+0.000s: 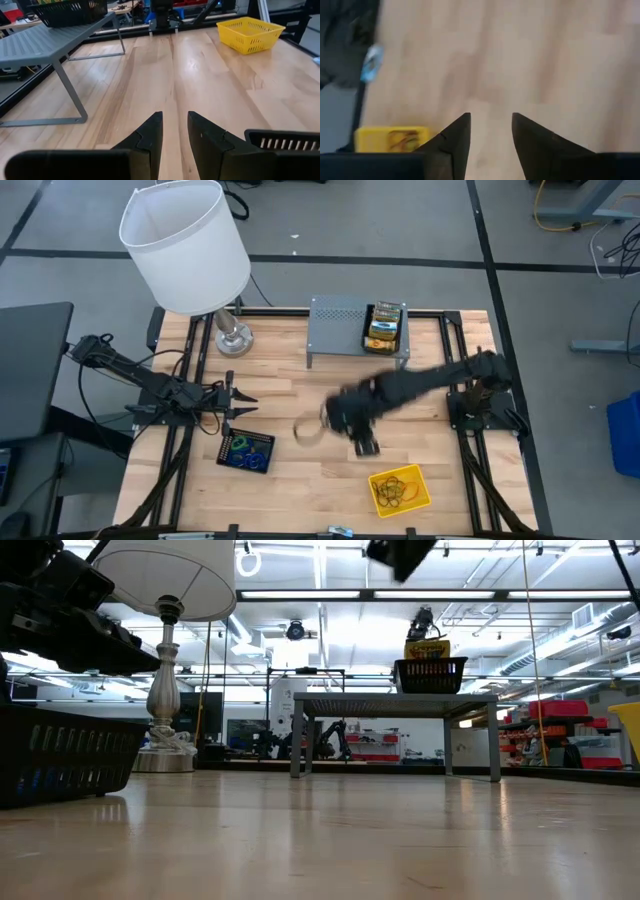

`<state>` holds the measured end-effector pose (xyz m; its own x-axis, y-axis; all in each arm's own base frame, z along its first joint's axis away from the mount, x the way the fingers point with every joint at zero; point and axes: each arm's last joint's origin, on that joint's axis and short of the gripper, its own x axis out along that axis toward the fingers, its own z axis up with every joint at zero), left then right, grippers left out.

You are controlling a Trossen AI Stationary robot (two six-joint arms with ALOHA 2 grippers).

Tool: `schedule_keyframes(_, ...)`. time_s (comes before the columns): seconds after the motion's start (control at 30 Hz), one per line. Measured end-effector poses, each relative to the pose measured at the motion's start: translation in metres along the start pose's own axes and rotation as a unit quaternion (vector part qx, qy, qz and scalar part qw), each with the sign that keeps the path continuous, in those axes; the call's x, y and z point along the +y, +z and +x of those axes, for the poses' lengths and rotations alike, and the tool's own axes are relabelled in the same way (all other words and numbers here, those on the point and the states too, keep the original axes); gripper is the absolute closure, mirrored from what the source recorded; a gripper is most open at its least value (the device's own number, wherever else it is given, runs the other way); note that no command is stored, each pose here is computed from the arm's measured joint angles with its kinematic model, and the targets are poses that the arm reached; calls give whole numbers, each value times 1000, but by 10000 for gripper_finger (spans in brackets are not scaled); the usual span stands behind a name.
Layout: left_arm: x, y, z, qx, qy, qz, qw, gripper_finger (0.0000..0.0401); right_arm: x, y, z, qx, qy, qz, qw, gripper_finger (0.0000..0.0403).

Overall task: Pick & Place Office Desk Supplies
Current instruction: Put the yellow bin with rubber bands on the shelf

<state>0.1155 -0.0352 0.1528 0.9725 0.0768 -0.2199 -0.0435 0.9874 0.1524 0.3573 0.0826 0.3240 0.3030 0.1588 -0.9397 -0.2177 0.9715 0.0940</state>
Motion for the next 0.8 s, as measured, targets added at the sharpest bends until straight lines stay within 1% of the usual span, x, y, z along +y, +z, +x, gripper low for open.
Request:
schedule_keyframes(0.1, 0, -1, 0, 4, 0, 2, 1000, 302, 38, -6, 14, 25, 22, -23, 999, 252)
schedule_keyframes(0.17, 0, -1, 0, 5, 0, 3, 1000, 302, 62, -13, 22, 43, 33, -29, 998, 254)
schedule_keyframes(0.3, 0, -1, 0, 6, 0, 3, 1000, 302, 100, -39, 46, 110, 67, -4, 992, 268)
schedule_keyframes(0.37, 0, -1, 0, 7, 0, 3, 1000, 302, 114, -54, 58, 146, 69, 12, 987, 277)
schedule_keyframes(0.43, 0, -1, 0, 7, 0, 3, 1000, 302, 123, -69, 70, 177, 54, 15, 983, 284)
schedule_keyframes(0.53, 0, -1, 0, 7, 0, 3, 1000, 302, 131, -90, 81, 217, 16, 21, 976, 288)
schedule_keyframes(0.6, 0, -1, 0, 7, 0, 1, 1000, 302, 132, -101, 82, 251, -17, 31, 967, 288)
schedule_keyframes(0.67, 0, -1, 0, 7, 0, 1, 1000, 302, 133, -109, 80, 280, -38, 42, 958, 291)
schedule_keyframes(0.73, 0, -1, 0, 7, 0, 0, 1000, 302, 135, -115, 76, 303, -47, 49, 950, 301)
schedule_keyframes(0.8, 0, -1, 0, 7, 0, -1, 1000, 302, 138, -120, 73, 328, -46, 52, 942, 324)
